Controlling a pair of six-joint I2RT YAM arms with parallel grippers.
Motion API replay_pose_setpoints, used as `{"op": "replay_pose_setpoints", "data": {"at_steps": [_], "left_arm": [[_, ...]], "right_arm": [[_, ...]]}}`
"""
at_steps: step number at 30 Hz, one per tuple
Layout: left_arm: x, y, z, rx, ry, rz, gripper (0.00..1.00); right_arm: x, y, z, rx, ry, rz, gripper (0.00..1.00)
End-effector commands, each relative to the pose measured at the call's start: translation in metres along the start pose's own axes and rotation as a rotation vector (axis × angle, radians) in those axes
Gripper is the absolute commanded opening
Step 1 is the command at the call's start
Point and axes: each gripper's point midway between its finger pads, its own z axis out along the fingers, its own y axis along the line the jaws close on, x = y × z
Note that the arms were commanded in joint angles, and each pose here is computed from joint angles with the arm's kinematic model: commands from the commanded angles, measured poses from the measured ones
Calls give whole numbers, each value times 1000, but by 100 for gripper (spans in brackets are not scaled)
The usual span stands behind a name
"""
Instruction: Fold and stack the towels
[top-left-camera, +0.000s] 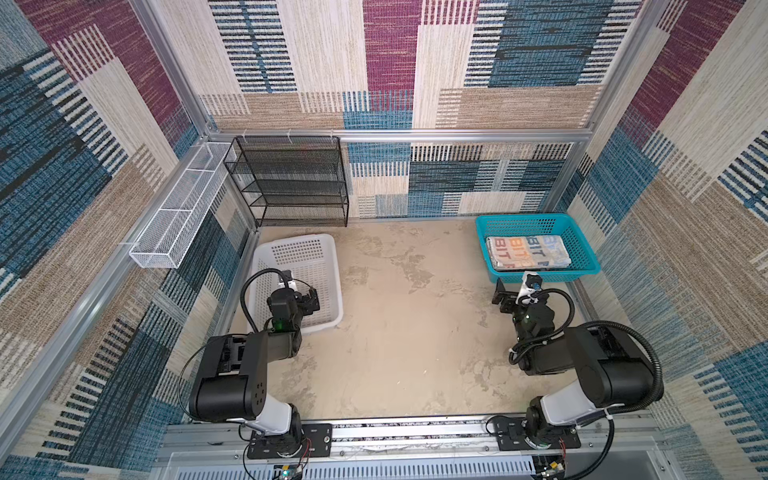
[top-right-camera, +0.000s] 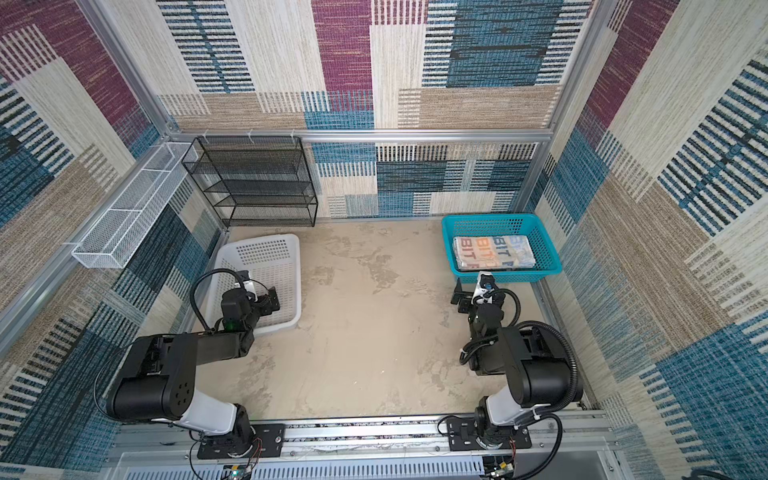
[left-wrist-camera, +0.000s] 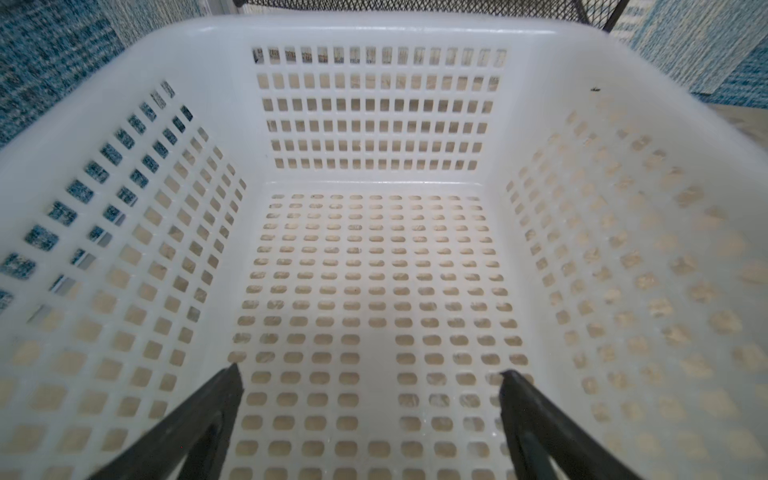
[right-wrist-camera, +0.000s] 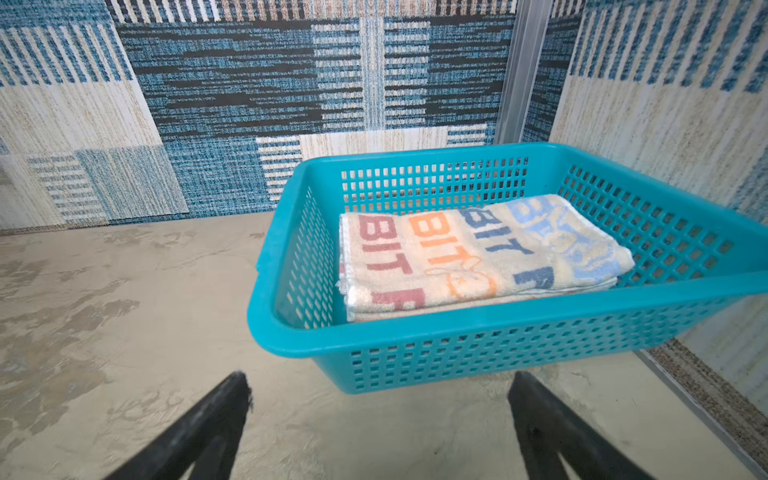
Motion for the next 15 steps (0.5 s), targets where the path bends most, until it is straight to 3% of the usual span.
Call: {"op": "replay_pose_setpoints", "data": {"at_steps": [1,15], "left_arm": [[-12,-4,0,23,-53,12,99],[-12,-22,1,98,-44,74,99]], "right_arm": [[-13,2,0,-9,-51,7,99],[-12,2,1,-9,-46,6,99]]}}
